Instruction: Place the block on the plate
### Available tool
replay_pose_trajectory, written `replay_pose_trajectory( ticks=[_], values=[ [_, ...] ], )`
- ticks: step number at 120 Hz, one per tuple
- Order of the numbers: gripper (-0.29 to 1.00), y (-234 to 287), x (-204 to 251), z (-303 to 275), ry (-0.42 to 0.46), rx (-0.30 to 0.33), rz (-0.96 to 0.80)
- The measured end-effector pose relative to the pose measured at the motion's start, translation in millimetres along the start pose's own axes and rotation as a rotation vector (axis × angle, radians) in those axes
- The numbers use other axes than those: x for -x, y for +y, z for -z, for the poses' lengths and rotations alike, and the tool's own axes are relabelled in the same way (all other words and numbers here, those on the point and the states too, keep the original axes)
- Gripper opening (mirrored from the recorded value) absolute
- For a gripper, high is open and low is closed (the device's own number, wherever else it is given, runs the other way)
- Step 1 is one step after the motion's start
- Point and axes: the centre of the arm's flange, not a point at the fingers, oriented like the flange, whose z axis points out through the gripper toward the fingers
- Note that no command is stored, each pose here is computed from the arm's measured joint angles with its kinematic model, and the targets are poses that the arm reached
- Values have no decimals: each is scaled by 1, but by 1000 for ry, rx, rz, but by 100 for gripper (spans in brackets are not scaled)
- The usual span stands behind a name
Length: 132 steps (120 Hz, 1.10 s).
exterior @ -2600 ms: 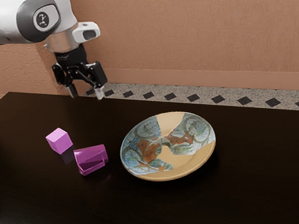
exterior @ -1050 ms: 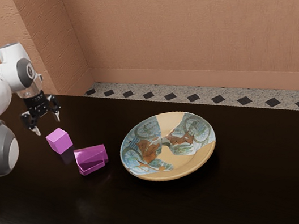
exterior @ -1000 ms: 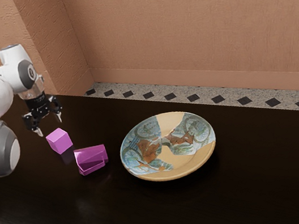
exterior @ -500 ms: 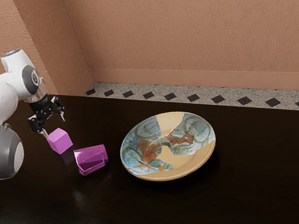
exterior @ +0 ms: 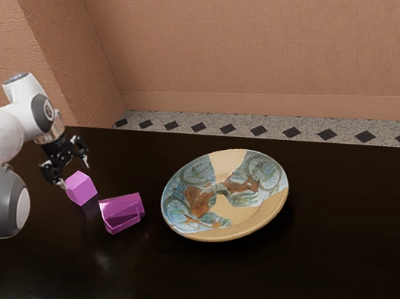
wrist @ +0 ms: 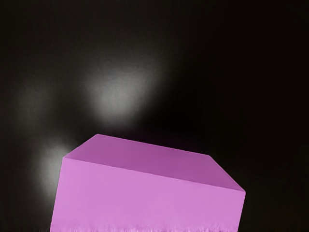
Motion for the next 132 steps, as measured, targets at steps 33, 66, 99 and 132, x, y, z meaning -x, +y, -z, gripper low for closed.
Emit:
replay_pose_trajectory(
  ticks=[33, 66, 99, 132],
  values=[
    [70, -6, 2, -16, -17, -21, 7],
    [70, -6, 8, -31, -26, -27, 4],
    [70, -6, 4, -31, -10, -20, 3],
    [70, -7, -1, -32, 46, -19, -31]
  ],
)
